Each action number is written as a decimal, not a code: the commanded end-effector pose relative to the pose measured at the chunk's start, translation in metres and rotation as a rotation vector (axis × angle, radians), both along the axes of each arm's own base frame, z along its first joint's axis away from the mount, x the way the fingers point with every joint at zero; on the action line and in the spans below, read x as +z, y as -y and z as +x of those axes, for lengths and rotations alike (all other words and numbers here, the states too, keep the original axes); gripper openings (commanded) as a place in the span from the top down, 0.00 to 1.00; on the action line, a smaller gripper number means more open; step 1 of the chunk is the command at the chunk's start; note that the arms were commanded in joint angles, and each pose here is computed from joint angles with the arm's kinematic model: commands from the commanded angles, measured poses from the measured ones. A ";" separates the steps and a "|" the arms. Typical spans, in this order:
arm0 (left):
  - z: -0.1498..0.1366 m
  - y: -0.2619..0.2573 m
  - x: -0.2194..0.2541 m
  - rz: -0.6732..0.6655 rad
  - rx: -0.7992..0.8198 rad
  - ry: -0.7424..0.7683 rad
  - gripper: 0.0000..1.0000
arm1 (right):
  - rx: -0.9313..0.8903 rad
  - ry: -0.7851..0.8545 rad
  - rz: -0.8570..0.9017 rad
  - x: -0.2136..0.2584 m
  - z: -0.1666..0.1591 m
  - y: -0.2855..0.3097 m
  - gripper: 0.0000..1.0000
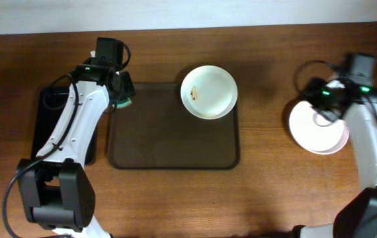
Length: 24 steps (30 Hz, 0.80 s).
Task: Clean dirty plates on tray and stack at the side
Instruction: 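Grasp the last white plate's rim with the right gripper and drag it left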
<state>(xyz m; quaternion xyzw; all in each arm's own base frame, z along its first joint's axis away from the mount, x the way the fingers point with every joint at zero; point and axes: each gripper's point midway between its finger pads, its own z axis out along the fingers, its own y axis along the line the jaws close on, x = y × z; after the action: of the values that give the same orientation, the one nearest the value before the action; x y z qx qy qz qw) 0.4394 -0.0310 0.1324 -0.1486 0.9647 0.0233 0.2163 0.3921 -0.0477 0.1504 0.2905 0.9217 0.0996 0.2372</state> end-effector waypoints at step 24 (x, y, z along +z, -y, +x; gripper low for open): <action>-0.005 -0.002 -0.008 -0.001 0.007 -0.035 0.99 | -0.011 -0.272 0.134 -0.136 0.006 -0.198 0.96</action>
<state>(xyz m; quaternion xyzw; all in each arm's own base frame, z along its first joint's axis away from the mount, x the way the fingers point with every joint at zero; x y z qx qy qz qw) 0.4349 -0.0304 0.1305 -0.1481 0.9667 0.0260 0.2070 0.4047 0.1378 0.0144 0.3289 0.9314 0.1096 0.1108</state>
